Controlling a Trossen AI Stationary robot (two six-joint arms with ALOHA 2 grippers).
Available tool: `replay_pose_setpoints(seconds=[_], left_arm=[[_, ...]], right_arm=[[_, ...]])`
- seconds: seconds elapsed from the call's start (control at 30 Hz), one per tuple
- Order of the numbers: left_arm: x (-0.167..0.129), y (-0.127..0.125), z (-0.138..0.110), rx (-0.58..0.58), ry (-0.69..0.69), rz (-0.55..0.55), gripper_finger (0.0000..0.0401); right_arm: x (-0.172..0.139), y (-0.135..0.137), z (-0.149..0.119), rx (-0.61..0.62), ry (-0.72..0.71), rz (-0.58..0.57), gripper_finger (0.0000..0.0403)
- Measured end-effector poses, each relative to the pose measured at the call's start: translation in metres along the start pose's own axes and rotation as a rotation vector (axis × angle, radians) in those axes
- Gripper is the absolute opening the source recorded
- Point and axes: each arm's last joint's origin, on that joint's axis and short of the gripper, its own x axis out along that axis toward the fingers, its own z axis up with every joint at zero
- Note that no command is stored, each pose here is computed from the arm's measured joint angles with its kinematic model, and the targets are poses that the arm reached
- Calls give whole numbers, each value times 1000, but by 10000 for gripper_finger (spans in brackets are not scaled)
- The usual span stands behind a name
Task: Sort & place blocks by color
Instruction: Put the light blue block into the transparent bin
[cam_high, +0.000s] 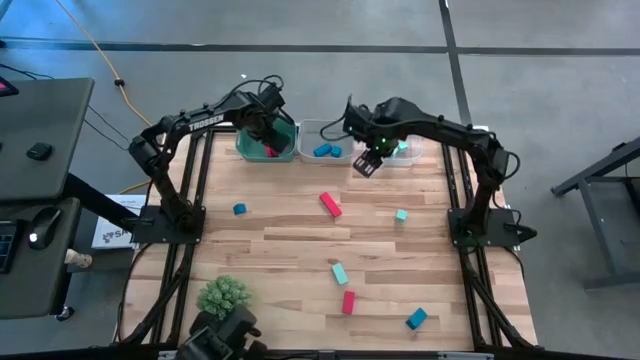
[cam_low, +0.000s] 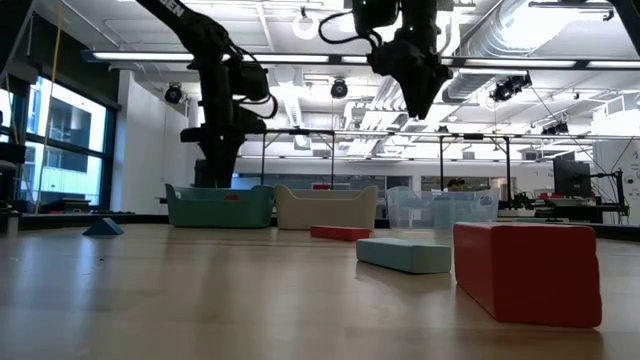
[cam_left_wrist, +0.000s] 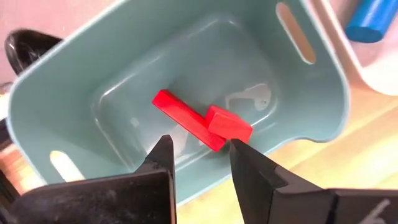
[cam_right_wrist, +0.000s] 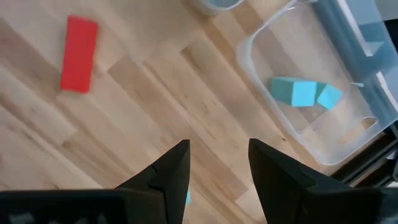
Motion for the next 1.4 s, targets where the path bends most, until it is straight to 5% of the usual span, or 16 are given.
replay_pose_setpoints(seconds=[0.5, 0.8, 1.23, 1.4], left_arm=[[-5, -1, 0, 58, -17, -1, 76], [-5, -1, 0, 84, -22, -1, 76], [-5, -1, 0, 84, -23, -2, 76], [-5, -1, 0, 83, -23, -2, 76]], right_arm=[[46, 49, -45, -230, 272, -31, 154], [74, 56, -74, -234, 338, -14, 154], [63, 23, -131, -107, 122, 197, 154], [63, 12, -149, -95, 74, 198, 154]])
